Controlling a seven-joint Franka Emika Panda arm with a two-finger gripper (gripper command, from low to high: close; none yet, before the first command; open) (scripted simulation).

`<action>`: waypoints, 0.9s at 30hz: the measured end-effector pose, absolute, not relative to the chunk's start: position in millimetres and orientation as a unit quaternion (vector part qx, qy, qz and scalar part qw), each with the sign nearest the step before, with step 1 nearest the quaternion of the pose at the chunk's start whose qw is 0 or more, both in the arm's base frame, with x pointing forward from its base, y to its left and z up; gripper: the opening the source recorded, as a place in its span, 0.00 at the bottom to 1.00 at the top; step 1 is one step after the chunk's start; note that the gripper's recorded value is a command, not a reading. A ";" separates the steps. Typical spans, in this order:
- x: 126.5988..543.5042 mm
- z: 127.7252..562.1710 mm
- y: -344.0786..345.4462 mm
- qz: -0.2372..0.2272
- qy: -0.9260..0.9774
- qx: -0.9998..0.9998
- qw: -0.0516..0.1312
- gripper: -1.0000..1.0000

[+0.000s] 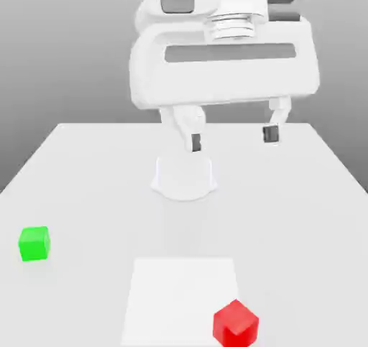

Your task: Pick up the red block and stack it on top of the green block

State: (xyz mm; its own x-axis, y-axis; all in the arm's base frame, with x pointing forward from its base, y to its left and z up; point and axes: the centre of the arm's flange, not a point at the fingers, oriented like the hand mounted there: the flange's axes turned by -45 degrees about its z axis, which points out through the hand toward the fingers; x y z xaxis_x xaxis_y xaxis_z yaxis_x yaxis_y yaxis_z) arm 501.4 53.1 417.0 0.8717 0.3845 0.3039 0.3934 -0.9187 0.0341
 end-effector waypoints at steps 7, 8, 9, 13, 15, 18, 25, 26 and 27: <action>501.9 285.9 76.1 -0.058 -0.283 -0.957 0.007 0.50; 499.4 267.6 77.3 -0.044 -0.294 -0.955 0.006 0.50; 496.2 249.4 78.5 -0.030 -0.304 -0.952 0.004 0.50; 489.2 186.7 81.1 -0.002 -0.327 -0.945 0.000 0.50; 488.3 159.2 81.1 -0.001 -0.328 -0.945 0.000 0.50; 487.7 149.6 81.0 0.000 -0.328 -0.945 0.000 0.00; 488.3 169.5 81.3 0.000 -0.329 -0.944 0.000 0.00; 488.2 181.8 81.3 0.000 -0.329 -0.944 0.000 0.00; 487.8 194.6 81.1 0.000 -0.329 -0.944 0.000 0.00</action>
State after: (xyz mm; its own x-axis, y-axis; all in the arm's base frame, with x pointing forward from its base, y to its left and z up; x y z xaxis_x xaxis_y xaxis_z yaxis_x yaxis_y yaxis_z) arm 487.8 81.1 194.6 0.7838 0.6210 -0.0007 0.6210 -0.7838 -0.0001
